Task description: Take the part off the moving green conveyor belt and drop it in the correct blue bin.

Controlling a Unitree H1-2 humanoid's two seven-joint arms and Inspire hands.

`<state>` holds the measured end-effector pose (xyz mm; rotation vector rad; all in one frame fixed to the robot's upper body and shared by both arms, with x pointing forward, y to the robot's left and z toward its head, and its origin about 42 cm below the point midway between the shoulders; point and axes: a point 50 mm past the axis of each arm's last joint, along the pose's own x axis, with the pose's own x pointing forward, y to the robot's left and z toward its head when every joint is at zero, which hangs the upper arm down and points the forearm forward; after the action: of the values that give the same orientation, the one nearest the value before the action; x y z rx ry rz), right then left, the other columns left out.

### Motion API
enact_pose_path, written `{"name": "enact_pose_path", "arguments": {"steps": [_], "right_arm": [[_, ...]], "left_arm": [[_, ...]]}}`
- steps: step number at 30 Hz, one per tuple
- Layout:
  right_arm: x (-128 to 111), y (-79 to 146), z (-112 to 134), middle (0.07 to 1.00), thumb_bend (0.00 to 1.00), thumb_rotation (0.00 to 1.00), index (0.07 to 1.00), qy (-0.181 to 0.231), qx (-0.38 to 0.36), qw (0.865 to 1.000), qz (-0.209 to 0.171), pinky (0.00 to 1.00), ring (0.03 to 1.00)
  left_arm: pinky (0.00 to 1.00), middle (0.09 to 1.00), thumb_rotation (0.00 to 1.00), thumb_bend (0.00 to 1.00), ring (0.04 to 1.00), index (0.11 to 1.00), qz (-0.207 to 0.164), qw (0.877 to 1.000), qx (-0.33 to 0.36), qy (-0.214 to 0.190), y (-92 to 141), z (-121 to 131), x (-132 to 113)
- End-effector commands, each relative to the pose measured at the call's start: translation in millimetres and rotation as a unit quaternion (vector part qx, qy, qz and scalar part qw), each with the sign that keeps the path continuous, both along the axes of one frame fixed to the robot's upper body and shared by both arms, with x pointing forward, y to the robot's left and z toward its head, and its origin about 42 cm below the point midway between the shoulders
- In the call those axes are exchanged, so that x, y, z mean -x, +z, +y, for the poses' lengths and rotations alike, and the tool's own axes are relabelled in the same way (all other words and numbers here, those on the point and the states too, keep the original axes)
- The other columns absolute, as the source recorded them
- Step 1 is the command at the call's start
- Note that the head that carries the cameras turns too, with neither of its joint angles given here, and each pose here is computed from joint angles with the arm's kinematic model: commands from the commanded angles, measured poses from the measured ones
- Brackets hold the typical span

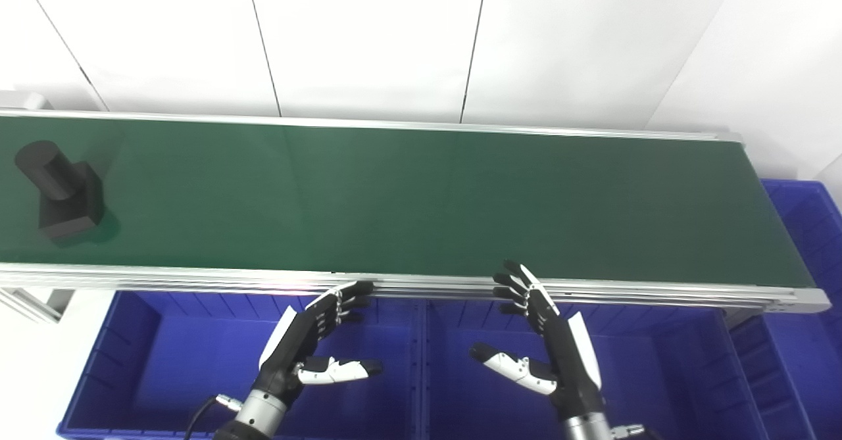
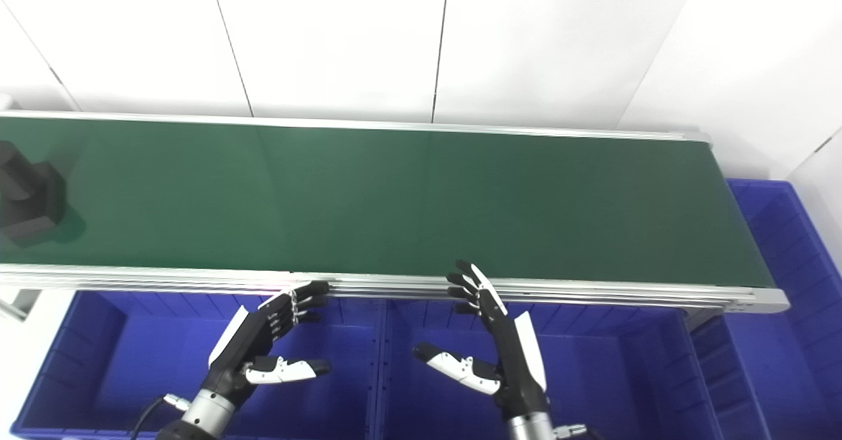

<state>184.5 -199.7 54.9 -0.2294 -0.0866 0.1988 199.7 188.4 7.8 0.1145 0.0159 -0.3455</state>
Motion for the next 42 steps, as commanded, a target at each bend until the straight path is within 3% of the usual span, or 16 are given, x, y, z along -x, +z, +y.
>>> {"name": "enact_pose_path", "arguments": {"steps": [1,11,16,21,25,42], "right_arm": [[-2,6,0,0.827,0.81,0.44,0.907,0.009,-0.023,1.000,-0.014,0.70,0.786],[4,4,5,0.805,0.86,0.36,0.887,0.023,-0.026,0.999,-0.008,0.68,0.760],[5,4,10,0.793,0.88,0.36,0.874,0.023,-0.027,0.999,-0.008,0.66,0.746],[6,5,13,0.779,0.87,0.36,0.864,0.013,-0.019,1.000,-0.009,0.64,0.728],[6,6,15,0.771,0.85,0.37,0.856,0.009,-0.014,1.000,-0.015,0.63,0.715],[5,12,19,0.762,0.86,0.33,0.831,-0.007,0.017,1.000,-0.011,0.62,0.706]], "left_arm": [[0.77,0.858,0.22,0.76,0.830,0.818,-0.043,0.999,-0.017,0.008,12,4,0],[0.80,0.879,0.23,0.78,0.853,0.853,-0.094,0.993,-0.069,0.023,19,0,13],[0.79,0.873,0.25,0.79,0.842,0.856,-0.116,0.989,-0.080,0.034,20,0,13],[0.80,0.864,0.23,0.77,0.834,0.862,-0.115,0.990,-0.070,0.038,21,0,13],[0.75,0.835,0.22,0.76,0.804,0.858,-0.111,0.991,-0.061,0.041,22,0,12],[0.72,0.778,0.27,0.78,0.751,0.796,-0.080,0.996,-0.011,0.038,28,5,8]]}}
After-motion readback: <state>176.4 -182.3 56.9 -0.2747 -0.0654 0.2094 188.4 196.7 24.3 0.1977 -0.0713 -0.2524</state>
